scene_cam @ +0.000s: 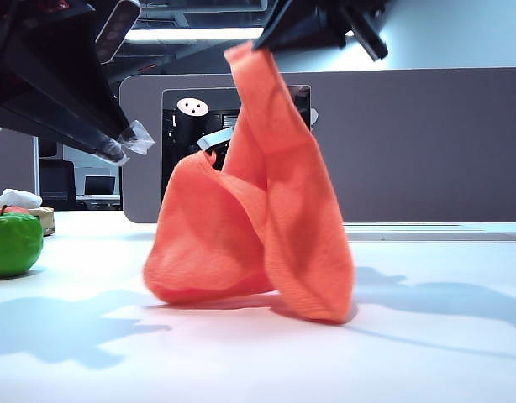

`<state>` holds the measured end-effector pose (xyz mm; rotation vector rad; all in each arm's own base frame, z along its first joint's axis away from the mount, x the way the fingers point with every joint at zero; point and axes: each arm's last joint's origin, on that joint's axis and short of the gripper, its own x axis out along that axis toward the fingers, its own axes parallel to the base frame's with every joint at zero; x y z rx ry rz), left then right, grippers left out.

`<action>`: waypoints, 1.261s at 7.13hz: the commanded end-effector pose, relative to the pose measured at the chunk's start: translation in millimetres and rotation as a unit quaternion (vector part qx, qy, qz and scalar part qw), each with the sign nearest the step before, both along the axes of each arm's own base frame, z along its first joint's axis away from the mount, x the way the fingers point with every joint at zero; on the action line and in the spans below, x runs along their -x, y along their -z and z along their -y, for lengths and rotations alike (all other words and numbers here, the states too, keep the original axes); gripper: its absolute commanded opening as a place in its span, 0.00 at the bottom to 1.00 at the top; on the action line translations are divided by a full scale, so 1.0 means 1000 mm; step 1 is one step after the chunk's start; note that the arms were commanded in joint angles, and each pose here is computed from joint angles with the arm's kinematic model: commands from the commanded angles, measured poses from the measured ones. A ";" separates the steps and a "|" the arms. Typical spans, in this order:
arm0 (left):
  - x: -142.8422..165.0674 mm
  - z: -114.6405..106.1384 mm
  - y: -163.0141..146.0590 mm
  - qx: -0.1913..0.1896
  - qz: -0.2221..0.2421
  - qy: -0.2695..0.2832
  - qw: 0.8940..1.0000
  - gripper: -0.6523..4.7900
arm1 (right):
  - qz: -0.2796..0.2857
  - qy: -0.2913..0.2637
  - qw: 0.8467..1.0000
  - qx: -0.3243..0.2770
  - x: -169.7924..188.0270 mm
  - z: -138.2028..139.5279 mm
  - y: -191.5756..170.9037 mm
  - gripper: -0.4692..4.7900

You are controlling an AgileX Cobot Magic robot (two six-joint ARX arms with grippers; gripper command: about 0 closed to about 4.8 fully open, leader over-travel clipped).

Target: Pick up the cloth from the table and use it to cover the mirror.

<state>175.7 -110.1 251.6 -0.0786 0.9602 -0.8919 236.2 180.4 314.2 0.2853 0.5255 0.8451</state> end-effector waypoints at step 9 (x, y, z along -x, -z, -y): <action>-0.009 0.015 -0.031 0.202 0.099 0.154 0.962 0.36 | 0.075 -0.218 0.967 -0.111 0.080 0.044 -0.073 0.09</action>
